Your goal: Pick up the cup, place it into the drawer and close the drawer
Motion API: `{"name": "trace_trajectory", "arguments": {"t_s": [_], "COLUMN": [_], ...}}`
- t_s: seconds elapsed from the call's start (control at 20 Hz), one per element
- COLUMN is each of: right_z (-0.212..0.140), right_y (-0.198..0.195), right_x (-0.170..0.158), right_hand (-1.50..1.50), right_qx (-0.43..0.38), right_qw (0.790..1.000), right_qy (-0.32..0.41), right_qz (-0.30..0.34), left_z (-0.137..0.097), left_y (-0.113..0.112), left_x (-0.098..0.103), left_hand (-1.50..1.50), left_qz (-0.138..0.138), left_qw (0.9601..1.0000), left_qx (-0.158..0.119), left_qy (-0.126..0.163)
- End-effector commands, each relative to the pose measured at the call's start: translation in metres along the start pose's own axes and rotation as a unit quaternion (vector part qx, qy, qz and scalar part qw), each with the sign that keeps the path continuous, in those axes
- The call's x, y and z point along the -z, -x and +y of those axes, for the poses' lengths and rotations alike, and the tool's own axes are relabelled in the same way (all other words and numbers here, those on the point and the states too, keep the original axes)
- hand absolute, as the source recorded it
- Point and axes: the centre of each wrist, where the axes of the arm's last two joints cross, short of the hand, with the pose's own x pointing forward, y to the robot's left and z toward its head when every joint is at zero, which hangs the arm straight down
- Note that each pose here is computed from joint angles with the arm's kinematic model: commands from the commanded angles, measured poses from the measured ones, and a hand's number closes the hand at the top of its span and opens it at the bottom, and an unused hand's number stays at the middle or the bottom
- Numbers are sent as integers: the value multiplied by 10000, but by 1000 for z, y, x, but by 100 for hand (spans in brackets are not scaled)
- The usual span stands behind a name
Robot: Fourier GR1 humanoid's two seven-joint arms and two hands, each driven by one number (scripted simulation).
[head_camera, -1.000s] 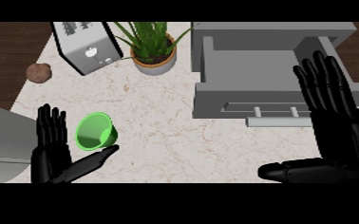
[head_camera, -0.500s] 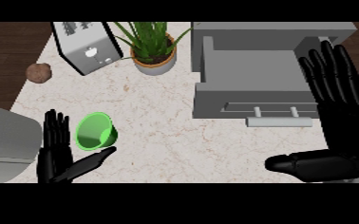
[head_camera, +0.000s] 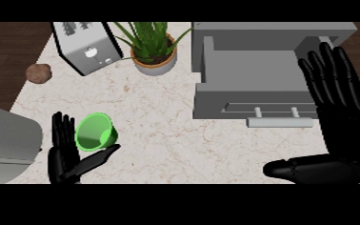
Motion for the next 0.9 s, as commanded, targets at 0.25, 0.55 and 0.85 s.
{"name": "trace_trajectory", "arguments": {"t_s": [0.25,0.55,0.85], "right_z": [8,-16,-13], "right_y": [-17,6,-15], "right_x": [5,-8,9], "right_hand": [-150,-150,-150], "right_qx": [24,42,80], "right_qw": [9999,9999,9999], "right_qy": [-91,-74,-92], "right_qz": [40,71,-14], "left_z": [14,26,3], "left_y": [38,41,46], "left_x": [-3,13,10], "left_hand": [-150,-150,-150], "left_qz": [103,74,-86], "left_qw": [9999,9999,9997], "left_qx": [15,21,-149], "left_qy": [-52,77,168]}}
